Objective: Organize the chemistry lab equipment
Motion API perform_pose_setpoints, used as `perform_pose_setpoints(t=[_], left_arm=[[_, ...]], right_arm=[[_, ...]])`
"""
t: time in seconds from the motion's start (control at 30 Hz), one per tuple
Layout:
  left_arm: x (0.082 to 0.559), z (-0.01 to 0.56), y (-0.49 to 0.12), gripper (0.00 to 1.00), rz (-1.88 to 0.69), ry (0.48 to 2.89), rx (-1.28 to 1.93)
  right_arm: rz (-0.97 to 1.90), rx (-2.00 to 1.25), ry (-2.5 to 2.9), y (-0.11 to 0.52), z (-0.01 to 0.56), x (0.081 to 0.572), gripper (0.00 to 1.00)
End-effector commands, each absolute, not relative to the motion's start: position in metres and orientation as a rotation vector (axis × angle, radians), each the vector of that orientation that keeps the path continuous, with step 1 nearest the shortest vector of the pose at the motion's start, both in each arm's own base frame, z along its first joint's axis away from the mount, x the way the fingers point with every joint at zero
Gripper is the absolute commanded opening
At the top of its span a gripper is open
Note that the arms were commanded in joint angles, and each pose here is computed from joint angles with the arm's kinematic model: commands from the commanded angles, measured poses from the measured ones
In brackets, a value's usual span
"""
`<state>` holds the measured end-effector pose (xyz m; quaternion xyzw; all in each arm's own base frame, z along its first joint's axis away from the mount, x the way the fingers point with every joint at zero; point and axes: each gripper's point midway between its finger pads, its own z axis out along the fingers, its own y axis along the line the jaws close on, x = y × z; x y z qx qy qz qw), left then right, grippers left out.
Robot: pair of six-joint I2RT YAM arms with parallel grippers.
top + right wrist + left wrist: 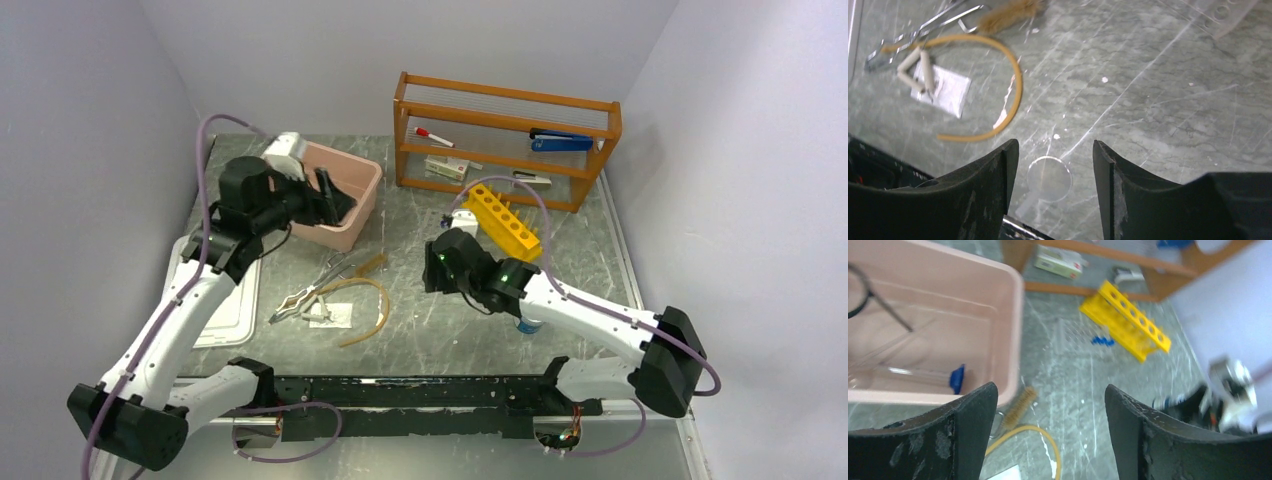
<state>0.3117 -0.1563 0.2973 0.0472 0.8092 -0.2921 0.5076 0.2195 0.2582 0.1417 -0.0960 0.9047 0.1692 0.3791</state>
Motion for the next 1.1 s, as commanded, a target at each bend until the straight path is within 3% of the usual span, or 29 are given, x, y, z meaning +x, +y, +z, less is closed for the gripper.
perform_pose_setpoints(t=[0.0, 0.57, 0.97, 1.07], left_arm=[[0.288, 0.301, -0.204, 0.84, -0.726, 1.885, 0.433], [0.16, 0.161, -0.322, 0.8, -0.927, 2.04, 1.034], [0.137, 0.109, -0.354, 0.54, -0.824, 2.159, 1.182], [0.132, 0.105, -0.36, 0.42, -0.823, 2.162, 1.198]], right_arm=[[0.439, 0.041, 2.36, 0.235, 0.134, 0.247, 0.57], [0.564, 0.298, 2.328, 0.189, 0.126, 0.267, 0.56], [0.563, 0.316, 2.314, 0.181, 0.118, 0.264, 0.56], [0.565, 0.313, 2.313, 0.18, 0.117, 0.263, 0.56]])
